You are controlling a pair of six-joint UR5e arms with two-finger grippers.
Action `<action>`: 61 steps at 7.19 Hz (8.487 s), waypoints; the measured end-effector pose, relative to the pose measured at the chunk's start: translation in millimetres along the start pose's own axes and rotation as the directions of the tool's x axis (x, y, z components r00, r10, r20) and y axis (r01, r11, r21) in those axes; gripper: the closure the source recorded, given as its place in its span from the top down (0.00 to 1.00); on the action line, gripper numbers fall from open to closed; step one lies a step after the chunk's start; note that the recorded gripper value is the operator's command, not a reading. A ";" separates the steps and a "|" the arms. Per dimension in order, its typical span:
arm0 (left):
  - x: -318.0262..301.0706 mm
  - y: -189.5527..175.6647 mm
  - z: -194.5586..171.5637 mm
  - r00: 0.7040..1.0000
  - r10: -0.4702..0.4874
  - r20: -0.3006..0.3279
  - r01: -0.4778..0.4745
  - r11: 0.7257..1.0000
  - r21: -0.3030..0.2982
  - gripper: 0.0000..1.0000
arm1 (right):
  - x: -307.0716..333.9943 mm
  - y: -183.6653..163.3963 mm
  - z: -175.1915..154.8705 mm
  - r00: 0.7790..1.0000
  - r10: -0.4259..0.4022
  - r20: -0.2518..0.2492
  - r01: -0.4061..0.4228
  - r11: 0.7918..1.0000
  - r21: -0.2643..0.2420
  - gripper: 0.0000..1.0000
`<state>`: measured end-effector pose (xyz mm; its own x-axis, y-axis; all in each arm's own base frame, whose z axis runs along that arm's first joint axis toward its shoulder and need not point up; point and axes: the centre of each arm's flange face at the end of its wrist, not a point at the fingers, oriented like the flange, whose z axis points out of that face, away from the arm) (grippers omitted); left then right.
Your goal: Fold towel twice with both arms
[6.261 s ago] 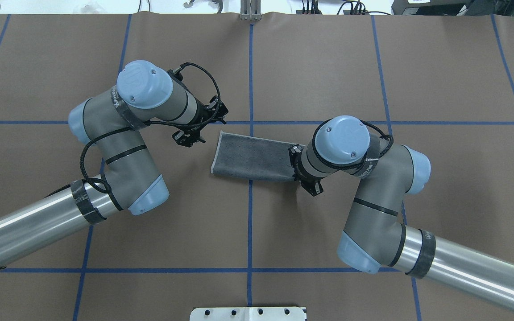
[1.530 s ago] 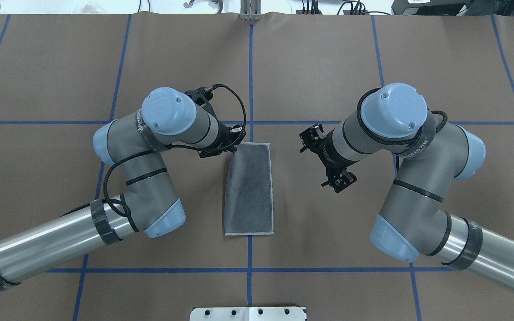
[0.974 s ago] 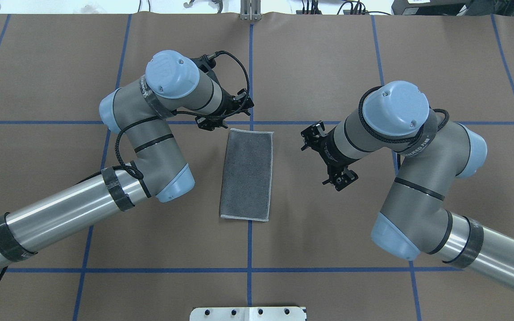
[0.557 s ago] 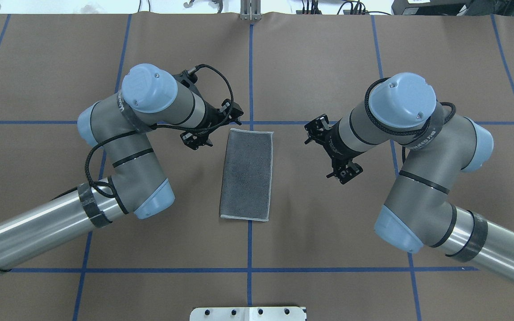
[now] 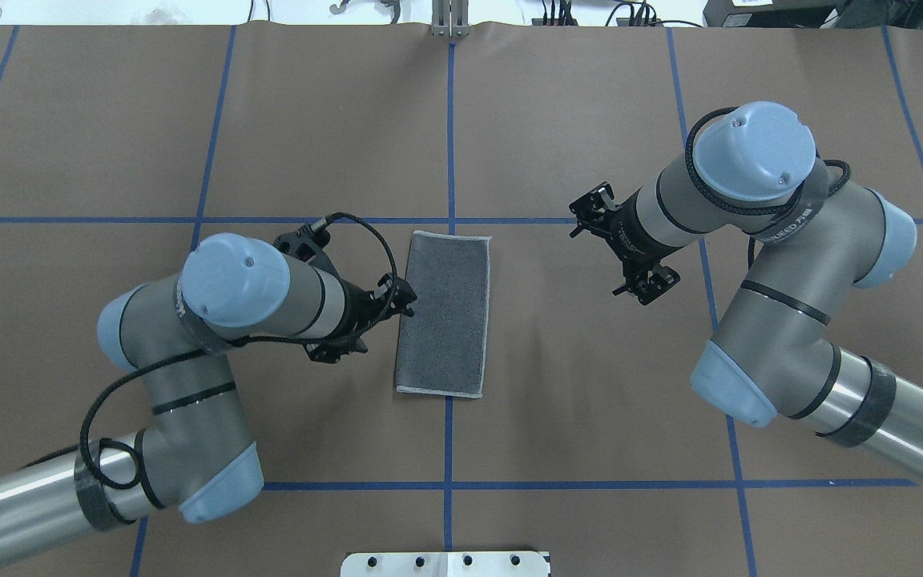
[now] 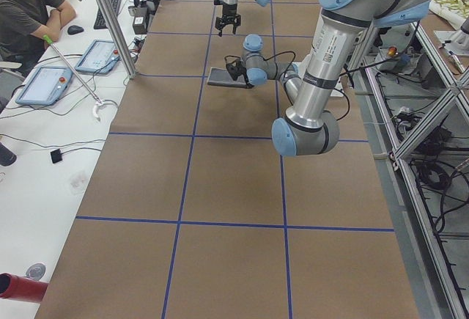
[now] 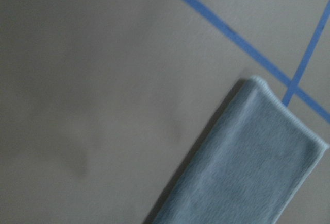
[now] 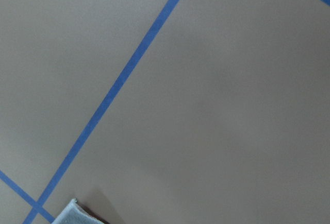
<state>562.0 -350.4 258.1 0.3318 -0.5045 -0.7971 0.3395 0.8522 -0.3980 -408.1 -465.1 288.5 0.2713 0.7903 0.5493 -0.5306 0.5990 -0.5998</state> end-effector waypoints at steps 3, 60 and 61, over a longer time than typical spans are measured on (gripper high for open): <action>-7.4 31.2 18.7 0.999 0.030 0.018 -0.030 1.000 0.008 0.57 | 8.2 -10.4 5.8 1.000 -0.001 -0.017 0.001 1.000 0.012 1.00; 70.3 -148.3 24.9 0.980 -0.195 -0.026 0.197 0.974 0.109 0.96 | 21.9 -38.8 16.9 0.997 -0.055 -0.049 0.058 0.997 0.047 1.00; 67.7 -151.1 24.9 0.980 -0.198 -0.022 0.199 0.974 0.110 0.96 | 21.7 -38.6 16.8 0.997 -0.055 -0.049 0.058 0.997 0.046 1.00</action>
<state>555.2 -516.7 275.6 0.2385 -0.6601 -0.7123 0.4936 0.7140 -0.4965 -395.2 -473.2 333.3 0.3392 0.7612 0.5527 -0.5507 0.6370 -0.5394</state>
